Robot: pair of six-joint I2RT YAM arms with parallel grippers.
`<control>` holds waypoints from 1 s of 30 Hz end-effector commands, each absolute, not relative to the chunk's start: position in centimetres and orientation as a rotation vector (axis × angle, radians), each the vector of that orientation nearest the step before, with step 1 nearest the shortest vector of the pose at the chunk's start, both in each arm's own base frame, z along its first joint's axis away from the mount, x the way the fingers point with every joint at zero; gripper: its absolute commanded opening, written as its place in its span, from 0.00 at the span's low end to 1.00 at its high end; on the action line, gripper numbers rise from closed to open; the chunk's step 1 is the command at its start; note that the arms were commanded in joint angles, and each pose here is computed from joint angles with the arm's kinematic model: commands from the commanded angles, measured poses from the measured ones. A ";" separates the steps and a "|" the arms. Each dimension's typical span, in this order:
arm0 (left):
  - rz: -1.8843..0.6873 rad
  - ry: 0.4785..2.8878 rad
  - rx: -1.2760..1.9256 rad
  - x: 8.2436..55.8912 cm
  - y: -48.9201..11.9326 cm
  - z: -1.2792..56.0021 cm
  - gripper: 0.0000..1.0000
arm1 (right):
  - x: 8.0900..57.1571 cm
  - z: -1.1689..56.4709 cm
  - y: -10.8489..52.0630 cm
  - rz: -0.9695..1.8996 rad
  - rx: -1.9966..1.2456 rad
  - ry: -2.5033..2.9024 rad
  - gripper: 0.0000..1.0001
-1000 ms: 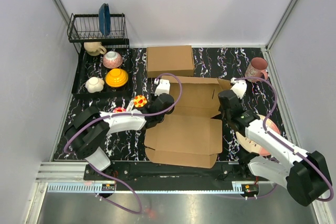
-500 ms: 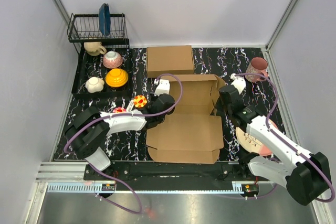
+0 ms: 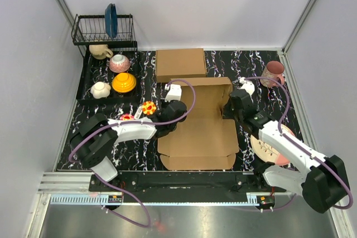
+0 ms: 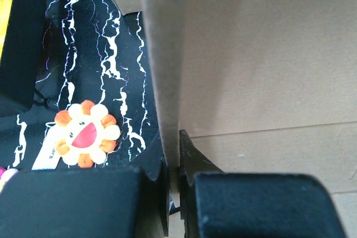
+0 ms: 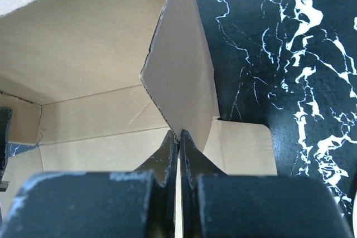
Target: Fold the paper box
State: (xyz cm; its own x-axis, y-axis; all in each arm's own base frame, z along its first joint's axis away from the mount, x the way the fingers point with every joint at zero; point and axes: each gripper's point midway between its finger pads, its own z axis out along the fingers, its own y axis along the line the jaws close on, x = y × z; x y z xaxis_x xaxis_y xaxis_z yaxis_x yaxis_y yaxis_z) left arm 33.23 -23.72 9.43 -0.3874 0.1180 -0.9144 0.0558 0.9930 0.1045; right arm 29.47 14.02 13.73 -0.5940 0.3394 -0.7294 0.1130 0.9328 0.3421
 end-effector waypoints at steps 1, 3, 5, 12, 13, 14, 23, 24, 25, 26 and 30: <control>0.031 1.963 0.203 33.2 -25.6 9.0 0.00 | 28.1 11.7 16.6 0.443 0.211 2.284 0.01; 0.033 1.964 0.202 33.2 -25.5 8.8 0.00 | 27.8 11.7 16.2 0.434 0.207 2.273 0.07; 0.028 1.957 0.199 33.3 -25.5 8.8 0.00 | 27.7 11.9 15.7 0.406 0.211 2.269 0.12; 0.036 1.953 0.208 33.3 -25.4 8.2 0.00 | 27.5 12.3 14.7 0.341 0.201 2.274 0.27; 0.035 1.950 0.208 33.3 -25.5 8.2 0.00 | 27.5 12.3 14.4 0.328 0.207 2.275 0.29; 0.038 1.952 0.208 33.3 -25.4 8.1 0.00 | 27.5 12.4 14.3 0.323 0.207 2.271 0.31; 0.051 1.959 0.215 33.3 -25.3 7.5 0.00 | 26.9 16.0 13.1 0.303 0.197 2.205 0.60; 0.053 1.960 0.216 33.2 -25.2 7.4 0.00 | 26.8 16.4 12.8 0.292 0.201 2.201 0.62; 0.053 1.961 0.215 33.2 -25.2 7.4 0.00 | 26.8 16.9 12.6 0.289 0.202 2.190 0.63; 0.056 1.962 0.216 33.2 -25.2 7.3 0.00 | 26.8 18.2 12.5 0.301 0.199 2.158 0.65; 0.058 1.961 0.214 33.2 -25.0 7.4 0.00 | 26.6 21.1 11.5 0.282 0.197 2.090 0.69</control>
